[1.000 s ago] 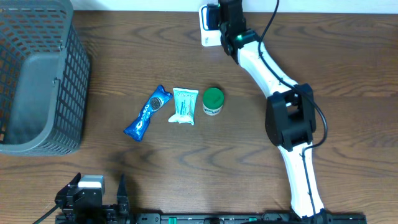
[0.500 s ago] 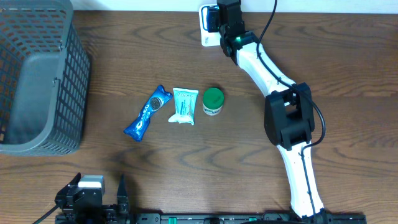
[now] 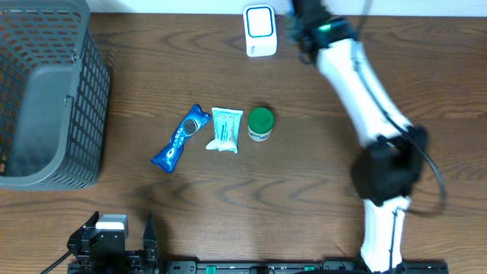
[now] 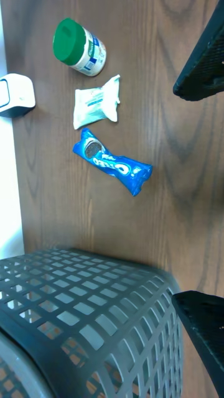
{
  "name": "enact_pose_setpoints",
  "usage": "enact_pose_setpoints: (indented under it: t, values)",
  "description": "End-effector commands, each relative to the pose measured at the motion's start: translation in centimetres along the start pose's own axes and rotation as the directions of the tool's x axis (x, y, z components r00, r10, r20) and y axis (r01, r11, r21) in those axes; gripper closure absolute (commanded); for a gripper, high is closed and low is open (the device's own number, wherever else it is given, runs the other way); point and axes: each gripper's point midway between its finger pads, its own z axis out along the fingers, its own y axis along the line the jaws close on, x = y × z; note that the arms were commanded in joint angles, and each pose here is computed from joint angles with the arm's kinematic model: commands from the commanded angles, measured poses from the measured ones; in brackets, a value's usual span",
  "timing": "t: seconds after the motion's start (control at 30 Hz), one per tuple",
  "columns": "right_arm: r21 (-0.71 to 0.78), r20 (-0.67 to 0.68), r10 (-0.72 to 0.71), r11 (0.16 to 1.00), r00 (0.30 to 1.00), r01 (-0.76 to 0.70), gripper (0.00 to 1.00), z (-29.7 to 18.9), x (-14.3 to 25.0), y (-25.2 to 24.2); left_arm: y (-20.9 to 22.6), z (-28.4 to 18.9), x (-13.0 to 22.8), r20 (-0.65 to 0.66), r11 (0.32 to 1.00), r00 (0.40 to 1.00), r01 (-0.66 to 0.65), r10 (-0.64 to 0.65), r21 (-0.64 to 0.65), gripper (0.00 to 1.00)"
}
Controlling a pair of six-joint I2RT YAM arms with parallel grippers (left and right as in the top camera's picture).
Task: Scan the item barcode
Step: 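Hold the orange pack in front of the scanner window, then move the orange pack to the right table edge and release it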
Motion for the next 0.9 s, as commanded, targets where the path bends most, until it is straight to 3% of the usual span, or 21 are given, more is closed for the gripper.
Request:
enact_pose_setpoints:
  t: [0.0, 0.1, 0.23, 0.43, 0.57, 0.67, 0.8, 0.87]
  values:
    - [0.234, -0.033, 0.100, 0.968, 0.994, -0.089, 0.57, -4.5, 0.0, -9.8, -0.2, -0.1, 0.0, 0.005, 1.000, 1.000, -0.008, 0.008, 0.009, 0.02]
    - [0.365, -0.186, 0.208, 0.922, 0.960, -0.129, 0.64, -6.3, 4.3, -15.7, -0.2, -0.1, 0.0, 0.005, 1.000, 1.000, -0.008, 0.008, 0.009, 0.02]
    - [0.597, -0.307, 0.421, 0.784, 0.854, -0.172, 0.68, -8.1, 10.2, -24.8, -0.2, -0.1, 0.0, 0.005, 1.000, 1.000, -0.008, 0.008, 0.009, 0.02]
    - [0.771, -0.172, 0.704, 0.532, 0.689, -0.351, 0.63, -7.3, 15.7, -34.3, -0.2, -0.1, 0.0, 0.005, 1.000, 1.000, -0.008, 0.008, 0.009, 0.02]
    - [0.792, -0.124, 0.794, 0.441, 0.596, -0.422, 0.60, -4.9, 20.1, -37.8, -0.2, -0.1, 0.0, 0.005, 1.000, 1.000, -0.008, 0.008, 0.009, 0.02]
    - [0.800, -0.078, 0.830, 0.383, 0.553, -0.462, 0.50, -2.6, 23.5, -39.8, -0.2, -0.1, 0.0, 0.005, 1.000, 1.000, -0.008, 0.008, 0.009, 0.02]
    - [0.820, -0.037, 0.856, 0.322, 0.516, -0.474, 0.46, -1.8, 26.9, -41.7, -0.2, -0.1, 0.0, 0.005, 1.000, 1.000, -0.008, 0.008, 0.009, 0.02]
    - [0.820, -0.019, 0.865, 0.300, 0.501, -0.488, 0.21, -2.1, 27.2, -42.5, -0.2, -0.1, 0.0, 0.005, 1.000, 1.000, -0.008, 0.008, 0.009, 0.02]
